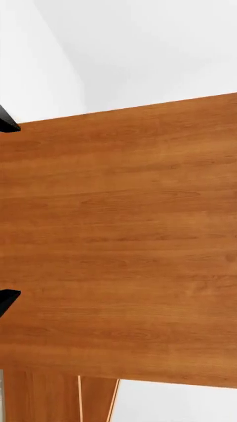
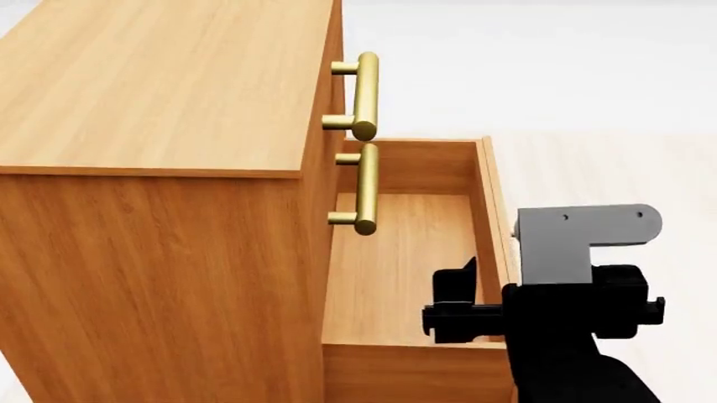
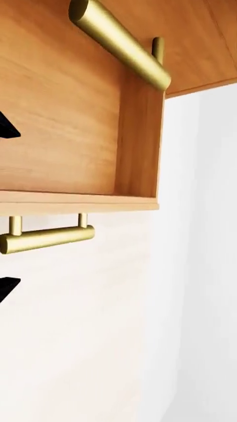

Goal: Put the bowl in the bottom drawer of the cabinet and close it.

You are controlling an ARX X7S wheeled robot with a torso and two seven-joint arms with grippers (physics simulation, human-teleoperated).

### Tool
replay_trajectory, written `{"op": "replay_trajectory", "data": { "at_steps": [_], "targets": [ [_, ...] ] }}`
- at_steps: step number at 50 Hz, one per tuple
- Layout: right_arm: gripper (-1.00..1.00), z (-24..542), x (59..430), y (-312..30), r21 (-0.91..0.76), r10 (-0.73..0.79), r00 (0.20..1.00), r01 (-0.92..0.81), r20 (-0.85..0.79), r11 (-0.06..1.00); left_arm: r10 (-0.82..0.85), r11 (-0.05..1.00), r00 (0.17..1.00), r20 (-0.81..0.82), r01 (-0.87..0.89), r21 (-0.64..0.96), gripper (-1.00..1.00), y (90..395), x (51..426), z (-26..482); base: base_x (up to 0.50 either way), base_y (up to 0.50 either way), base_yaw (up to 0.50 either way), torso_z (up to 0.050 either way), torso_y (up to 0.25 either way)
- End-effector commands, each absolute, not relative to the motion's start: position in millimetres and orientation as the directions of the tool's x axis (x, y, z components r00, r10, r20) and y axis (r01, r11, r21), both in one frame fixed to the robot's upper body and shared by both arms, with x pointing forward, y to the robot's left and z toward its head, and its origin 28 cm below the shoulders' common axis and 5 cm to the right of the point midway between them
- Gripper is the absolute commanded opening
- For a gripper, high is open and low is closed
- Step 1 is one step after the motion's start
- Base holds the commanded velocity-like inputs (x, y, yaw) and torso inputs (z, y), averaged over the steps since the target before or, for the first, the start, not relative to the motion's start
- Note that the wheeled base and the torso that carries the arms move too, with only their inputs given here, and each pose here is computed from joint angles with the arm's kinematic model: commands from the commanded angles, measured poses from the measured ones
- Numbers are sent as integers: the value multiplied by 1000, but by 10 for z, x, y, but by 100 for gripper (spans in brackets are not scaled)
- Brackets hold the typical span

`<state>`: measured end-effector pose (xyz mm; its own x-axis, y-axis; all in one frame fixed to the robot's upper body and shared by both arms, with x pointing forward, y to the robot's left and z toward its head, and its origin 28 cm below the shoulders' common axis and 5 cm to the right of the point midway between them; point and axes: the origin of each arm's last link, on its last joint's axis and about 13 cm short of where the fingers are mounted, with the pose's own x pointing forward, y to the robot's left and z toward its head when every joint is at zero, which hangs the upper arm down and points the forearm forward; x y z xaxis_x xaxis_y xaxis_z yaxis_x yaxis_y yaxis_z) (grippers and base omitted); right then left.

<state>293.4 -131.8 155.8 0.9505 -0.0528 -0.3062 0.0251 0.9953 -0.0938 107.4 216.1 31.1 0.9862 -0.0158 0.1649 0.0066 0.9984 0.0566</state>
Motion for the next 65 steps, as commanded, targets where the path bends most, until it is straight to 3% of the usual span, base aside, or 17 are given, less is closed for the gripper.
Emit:
{"op": "replay_trajectory", "data": {
  "at_steps": [1, 40, 65],
  "targets": [
    [100, 1459, 2992, -1338, -81, -53, 931, 25, -362, 996, -16, 998, 986, 166, 7, 56, 100, 2161, 1078, 340, 0, 0, 0, 0, 0],
    [100, 1176, 3066, -1396, -81, -68, 879, 34, -472, 996, -15, 998, 986, 166, 6, 55, 100, 2165, 1089, 245, 0, 0, 0, 0, 0],
    [100, 1211, 3082, -1537, -128, -197, 884, 157, -424, 979, -13, 999, 986, 166, 5, 52, 100, 2163, 1075, 269, 0, 0, 0, 0, 0]
  ]
}}
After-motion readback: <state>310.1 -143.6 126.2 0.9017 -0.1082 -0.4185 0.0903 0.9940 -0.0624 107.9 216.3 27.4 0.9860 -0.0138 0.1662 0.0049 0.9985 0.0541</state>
